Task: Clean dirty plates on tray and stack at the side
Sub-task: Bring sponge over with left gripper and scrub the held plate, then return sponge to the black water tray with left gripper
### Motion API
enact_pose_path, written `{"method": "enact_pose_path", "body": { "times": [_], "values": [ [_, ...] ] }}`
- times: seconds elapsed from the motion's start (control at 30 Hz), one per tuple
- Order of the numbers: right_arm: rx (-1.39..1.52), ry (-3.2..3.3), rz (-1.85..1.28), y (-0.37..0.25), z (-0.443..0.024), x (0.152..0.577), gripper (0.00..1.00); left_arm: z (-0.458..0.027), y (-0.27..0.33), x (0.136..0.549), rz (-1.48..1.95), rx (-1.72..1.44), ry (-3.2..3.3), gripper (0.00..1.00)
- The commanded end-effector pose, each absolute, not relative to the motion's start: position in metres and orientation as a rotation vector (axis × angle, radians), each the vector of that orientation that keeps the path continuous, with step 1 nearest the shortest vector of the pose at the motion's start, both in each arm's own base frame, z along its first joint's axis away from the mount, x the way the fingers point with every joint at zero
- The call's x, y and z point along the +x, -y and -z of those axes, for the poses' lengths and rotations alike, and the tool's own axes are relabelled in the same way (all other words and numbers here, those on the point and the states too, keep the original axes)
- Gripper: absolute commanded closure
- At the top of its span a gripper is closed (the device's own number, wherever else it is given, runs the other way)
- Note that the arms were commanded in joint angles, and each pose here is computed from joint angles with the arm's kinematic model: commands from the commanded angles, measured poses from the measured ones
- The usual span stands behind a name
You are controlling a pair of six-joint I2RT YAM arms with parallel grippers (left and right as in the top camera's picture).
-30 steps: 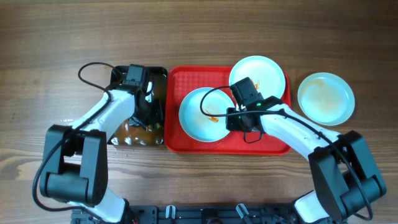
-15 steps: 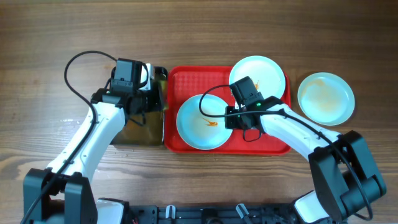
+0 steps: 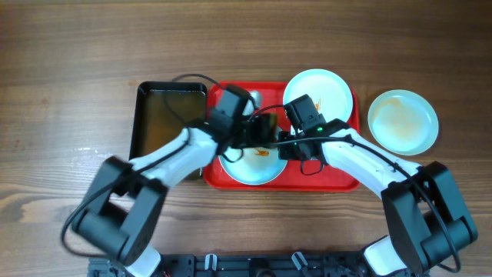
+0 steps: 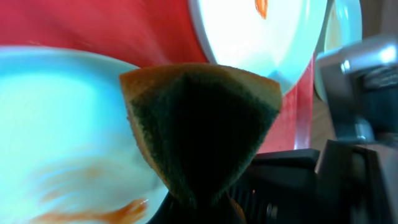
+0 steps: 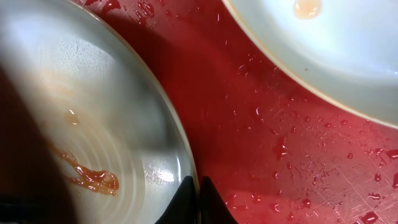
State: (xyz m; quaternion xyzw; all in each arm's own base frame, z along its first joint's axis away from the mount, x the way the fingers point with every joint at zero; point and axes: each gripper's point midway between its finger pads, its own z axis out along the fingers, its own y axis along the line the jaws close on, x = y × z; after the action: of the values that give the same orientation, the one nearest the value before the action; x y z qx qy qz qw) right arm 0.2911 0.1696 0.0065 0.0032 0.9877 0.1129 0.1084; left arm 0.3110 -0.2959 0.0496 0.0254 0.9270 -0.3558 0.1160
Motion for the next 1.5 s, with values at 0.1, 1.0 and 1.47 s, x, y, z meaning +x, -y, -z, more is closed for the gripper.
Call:
{"method": "enact_pose_path", "body": {
  "times": [0.1,1.0,1.47],
  "values": [
    [-0.008,-2.925,-0.286,-0.164,0.001,0.287,0.95,-0.012,0.321,0.285,1.135,-0.015,-2.855,0.96],
    [-0.006,-2.936,-0.279,-0.163,0.002,0.284,0.96,-0.091,0.124,0.327,0.258,-0.062,-2.697,0.96],
    [-0.007,-2.943,-0.275,-0.162,0.002,0.283,0.96,0.011,0.074,0.304,0.035,-0.024,-3.041,0.51]
  ]
}}
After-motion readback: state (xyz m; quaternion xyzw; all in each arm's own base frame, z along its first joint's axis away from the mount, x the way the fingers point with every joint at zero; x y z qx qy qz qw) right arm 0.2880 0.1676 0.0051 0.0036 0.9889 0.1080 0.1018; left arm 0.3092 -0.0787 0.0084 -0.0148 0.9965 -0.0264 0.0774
